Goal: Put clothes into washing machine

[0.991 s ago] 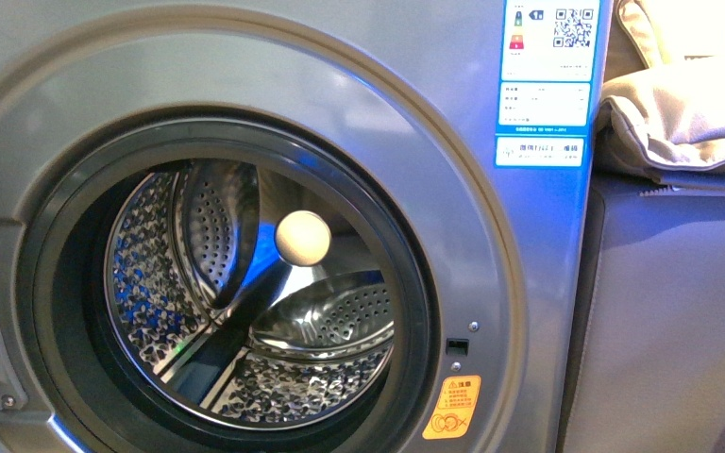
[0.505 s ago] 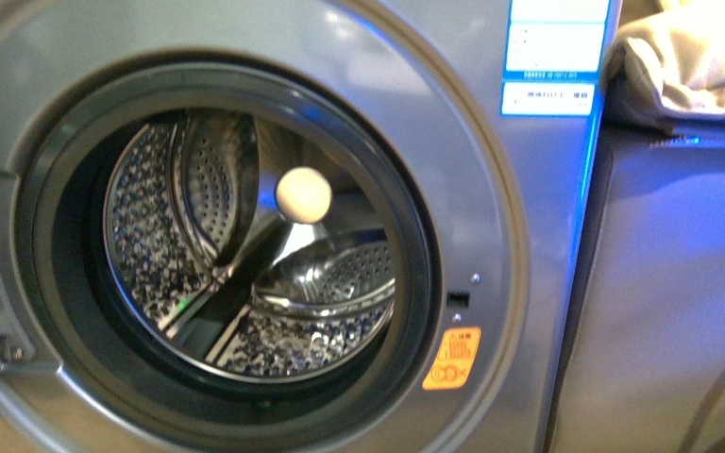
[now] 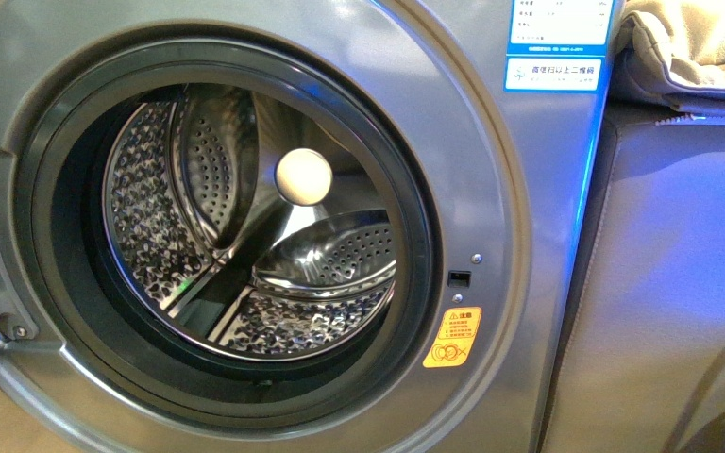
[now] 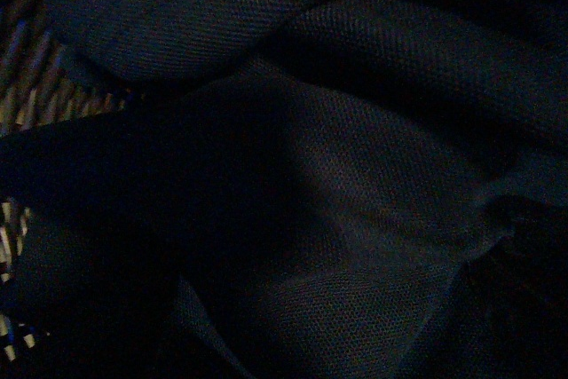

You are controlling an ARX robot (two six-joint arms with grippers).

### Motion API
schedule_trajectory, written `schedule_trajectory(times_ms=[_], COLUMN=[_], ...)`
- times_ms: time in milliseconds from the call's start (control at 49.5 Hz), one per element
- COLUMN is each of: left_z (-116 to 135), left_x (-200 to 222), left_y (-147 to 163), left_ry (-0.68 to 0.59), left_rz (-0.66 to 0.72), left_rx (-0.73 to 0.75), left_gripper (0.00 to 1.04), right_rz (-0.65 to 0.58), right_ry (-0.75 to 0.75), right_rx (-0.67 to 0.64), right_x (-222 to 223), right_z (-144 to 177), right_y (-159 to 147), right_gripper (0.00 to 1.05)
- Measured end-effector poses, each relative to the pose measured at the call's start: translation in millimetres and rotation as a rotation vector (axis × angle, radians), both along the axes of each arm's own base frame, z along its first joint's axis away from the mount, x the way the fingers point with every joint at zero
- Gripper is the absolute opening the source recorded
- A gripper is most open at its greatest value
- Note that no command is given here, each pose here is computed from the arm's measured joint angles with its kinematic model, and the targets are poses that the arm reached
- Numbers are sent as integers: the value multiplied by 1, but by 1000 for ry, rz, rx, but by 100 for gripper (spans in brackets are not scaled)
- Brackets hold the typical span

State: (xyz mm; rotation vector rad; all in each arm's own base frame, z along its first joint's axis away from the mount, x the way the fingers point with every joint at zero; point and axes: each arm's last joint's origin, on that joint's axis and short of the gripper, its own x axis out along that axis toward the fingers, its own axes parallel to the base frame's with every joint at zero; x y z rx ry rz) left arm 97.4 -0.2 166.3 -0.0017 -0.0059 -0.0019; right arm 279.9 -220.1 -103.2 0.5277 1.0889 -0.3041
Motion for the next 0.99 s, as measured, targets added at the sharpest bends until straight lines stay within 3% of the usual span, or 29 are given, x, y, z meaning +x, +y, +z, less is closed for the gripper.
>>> schedule_trajectory(times_ms=[364,991], left_z=[0,0], left_x=[0,0], left_y=[0,0], left_ry=[0,0], left_rz=[0,0], left_rx=[0,0], left_gripper=[98,98], right_rz=[-2,-5], right_ry=[23,36], right_rx=[26,19], right_x=[-5,-8], right_z=[-44,-64], right_y=[0,-4], right_gripper=[97,97])
